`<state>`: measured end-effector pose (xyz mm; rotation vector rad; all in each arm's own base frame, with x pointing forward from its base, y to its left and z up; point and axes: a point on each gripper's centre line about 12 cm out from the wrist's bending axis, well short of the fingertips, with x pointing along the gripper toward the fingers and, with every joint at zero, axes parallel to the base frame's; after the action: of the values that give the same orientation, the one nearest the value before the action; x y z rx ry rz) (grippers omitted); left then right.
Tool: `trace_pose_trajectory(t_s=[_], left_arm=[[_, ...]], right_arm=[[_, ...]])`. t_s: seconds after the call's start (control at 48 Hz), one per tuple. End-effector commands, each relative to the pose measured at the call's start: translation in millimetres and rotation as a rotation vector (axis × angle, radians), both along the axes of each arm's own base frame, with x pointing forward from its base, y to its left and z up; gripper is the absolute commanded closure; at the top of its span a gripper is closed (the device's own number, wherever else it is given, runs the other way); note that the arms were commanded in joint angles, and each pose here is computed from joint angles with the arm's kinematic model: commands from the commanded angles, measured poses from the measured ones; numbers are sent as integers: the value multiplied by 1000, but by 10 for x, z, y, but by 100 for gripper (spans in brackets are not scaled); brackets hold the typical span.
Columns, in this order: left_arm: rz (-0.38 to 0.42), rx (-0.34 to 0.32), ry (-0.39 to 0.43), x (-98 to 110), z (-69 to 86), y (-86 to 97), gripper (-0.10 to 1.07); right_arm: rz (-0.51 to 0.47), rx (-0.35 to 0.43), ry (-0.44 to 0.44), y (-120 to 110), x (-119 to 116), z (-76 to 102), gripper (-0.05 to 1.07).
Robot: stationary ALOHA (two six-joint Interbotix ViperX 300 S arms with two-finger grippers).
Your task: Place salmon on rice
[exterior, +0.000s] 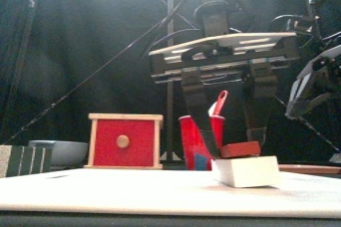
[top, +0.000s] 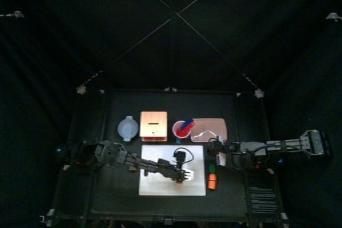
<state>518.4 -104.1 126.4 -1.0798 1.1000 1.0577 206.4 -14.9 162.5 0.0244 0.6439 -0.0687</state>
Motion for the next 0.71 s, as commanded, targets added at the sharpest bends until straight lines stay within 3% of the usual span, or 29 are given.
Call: trace_pose_trajectory(t_s=[0.0,0.271,0.458,0.688], left_arm=[[1,-4,-32,20,163,16,13],[2,15,-38,8,266,42,9],[-9,83,-32,-52,502,139,9],[-167,177,-78,-82,849,228,9]], right_arm=[[-4,1,-19,-5,22,40,92],[-4,1,-15,-5,15,30,92],[-3,0,-14,-4,11,24,92],[-4,1,-20,-5,21,43,92]])
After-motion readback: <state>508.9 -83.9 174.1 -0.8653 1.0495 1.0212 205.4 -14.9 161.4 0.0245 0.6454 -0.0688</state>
